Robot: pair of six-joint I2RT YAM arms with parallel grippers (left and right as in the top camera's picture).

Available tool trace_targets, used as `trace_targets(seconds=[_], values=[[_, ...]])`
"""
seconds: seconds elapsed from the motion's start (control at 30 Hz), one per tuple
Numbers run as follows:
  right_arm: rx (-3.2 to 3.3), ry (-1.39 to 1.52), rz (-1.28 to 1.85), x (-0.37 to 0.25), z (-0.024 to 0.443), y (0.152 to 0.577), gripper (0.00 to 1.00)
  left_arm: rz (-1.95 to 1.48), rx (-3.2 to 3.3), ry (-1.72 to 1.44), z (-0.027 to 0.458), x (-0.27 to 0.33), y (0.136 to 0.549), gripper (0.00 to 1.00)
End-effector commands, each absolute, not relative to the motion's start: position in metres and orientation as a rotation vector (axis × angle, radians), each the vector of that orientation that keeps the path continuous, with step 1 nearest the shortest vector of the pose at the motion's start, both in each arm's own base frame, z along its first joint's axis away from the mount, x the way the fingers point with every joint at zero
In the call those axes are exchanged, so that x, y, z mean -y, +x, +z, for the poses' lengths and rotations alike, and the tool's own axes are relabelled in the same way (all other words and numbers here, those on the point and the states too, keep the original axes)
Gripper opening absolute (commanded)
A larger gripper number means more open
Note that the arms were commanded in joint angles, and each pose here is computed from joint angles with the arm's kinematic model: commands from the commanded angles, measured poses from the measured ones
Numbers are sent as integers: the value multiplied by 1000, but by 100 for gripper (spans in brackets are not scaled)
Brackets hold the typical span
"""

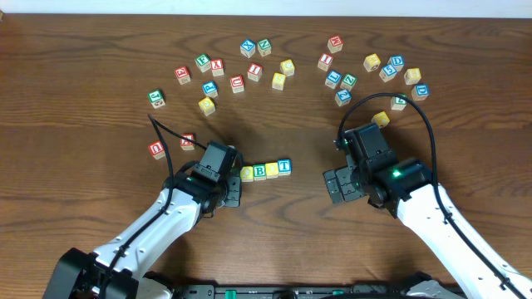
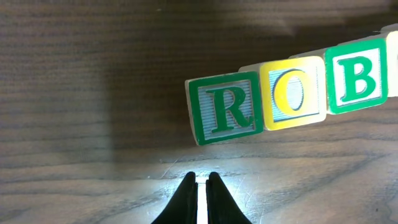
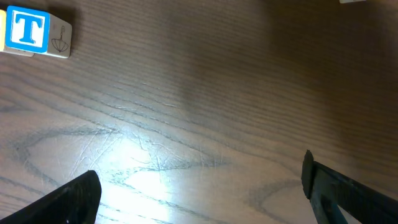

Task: Spell out ROBOT
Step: 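Nudge the R and O blocks straight with the left gripper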

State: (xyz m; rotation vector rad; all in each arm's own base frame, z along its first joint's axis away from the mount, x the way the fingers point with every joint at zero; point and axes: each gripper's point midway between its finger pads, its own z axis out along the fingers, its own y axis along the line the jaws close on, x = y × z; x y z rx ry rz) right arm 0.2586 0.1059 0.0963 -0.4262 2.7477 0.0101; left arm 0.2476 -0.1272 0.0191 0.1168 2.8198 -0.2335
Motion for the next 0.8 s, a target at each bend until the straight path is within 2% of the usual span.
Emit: trace_targets(seconds=[0.0, 0.77], values=[[-2757, -409, -5, -103, 93, 258, 99, -248, -2817, 131, 20, 129, 246, 8], [-2757, -409, -5, -103, 93, 258, 99, -281, -2841, 178, 11, 135, 245, 8]])
